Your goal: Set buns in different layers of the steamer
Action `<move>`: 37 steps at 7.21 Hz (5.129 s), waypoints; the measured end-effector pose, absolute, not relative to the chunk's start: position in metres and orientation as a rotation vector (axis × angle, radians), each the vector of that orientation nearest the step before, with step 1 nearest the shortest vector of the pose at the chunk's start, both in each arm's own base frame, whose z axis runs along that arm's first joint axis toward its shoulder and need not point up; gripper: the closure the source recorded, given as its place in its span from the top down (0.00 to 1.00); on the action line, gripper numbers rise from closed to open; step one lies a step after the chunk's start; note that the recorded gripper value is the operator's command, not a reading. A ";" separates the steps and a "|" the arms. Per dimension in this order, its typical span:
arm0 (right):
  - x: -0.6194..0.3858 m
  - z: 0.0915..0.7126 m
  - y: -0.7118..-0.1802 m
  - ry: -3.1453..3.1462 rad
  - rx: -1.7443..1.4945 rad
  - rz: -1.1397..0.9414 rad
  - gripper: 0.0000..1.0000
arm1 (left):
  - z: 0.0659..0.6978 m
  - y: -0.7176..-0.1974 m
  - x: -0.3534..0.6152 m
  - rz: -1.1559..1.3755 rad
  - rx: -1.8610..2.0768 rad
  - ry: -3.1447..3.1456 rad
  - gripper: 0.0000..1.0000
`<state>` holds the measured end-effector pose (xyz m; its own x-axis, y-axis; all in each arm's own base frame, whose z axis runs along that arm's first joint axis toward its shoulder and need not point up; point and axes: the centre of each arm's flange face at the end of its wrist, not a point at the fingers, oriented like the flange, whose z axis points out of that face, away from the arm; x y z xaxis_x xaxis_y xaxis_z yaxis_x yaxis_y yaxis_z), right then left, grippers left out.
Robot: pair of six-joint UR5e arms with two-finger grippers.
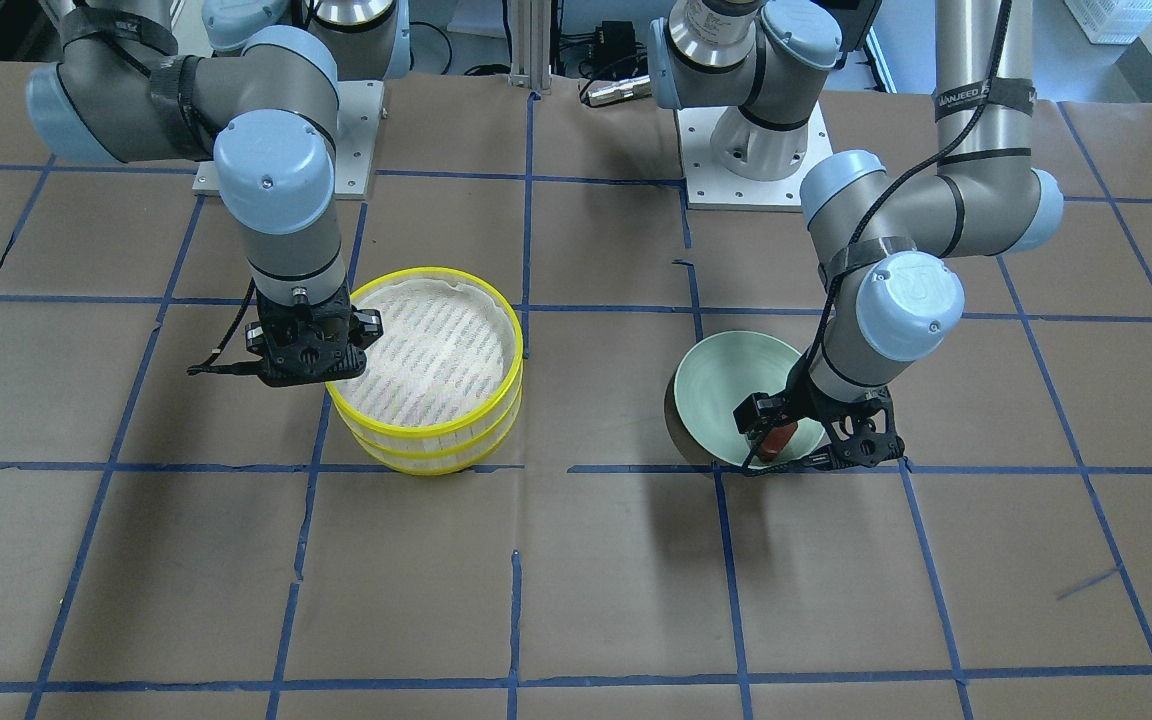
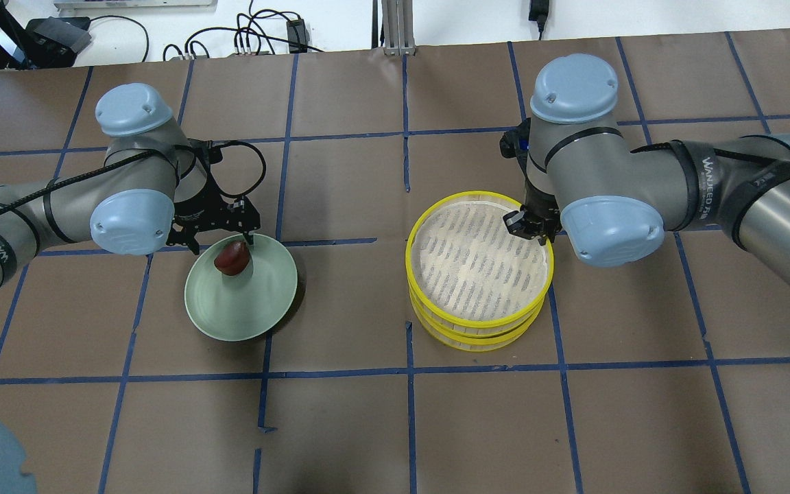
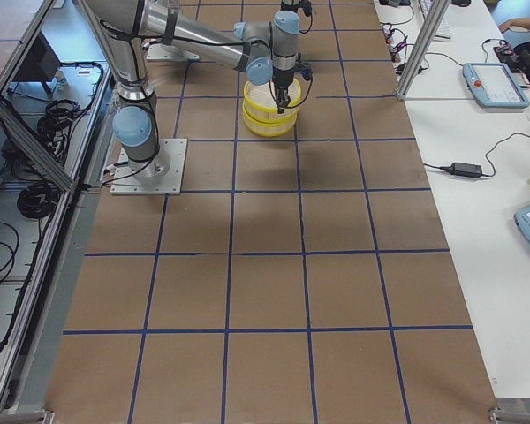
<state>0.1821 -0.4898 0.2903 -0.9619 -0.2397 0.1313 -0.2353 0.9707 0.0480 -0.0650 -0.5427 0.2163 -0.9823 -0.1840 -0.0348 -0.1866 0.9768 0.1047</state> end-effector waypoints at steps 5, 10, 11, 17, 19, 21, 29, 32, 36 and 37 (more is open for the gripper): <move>0.181 0.283 -0.487 -2.966 0.365 -0.080 0.09 | 0.196 -0.544 -0.065 0.217 -0.293 3.100 0.03; 0.174 0.277 -0.477 -2.920 0.368 -0.117 0.22 | 0.246 -0.540 -0.072 0.087 -0.335 3.099 0.02; 0.173 0.277 -0.477 -2.915 0.369 -0.119 0.61 | 0.266 -0.533 -0.077 0.074 -0.344 3.099 0.02; 0.170 0.324 -0.492 -2.971 0.342 -0.097 1.00 | 0.324 -0.511 -0.157 -0.032 -0.337 3.133 0.03; 0.165 0.412 -0.495 -3.079 0.290 -0.108 1.00 | 0.349 -0.506 -0.211 -0.097 -0.369 3.180 0.03; 0.170 0.491 -0.490 -3.162 0.264 -0.083 1.00 | 0.365 -0.486 -0.275 -0.138 -0.502 3.210 0.03; 0.155 0.516 -0.493 -3.088 0.016 0.041 1.00 | 0.333 -0.416 -0.441 -0.221 -0.942 3.260 1.00; 0.154 0.516 -0.492 -3.084 0.027 0.039 1.00 | 0.352 -0.441 -0.421 -0.355 -0.493 3.327 1.00; 0.156 0.518 -0.491 -3.085 0.033 0.048 1.00 | 0.371 -0.510 -0.291 -0.313 0.182 3.234 1.00; 0.156 0.518 -0.490 -3.085 0.034 0.050 1.00 | 0.374 -0.523 -0.247 -0.251 0.231 3.211 1.00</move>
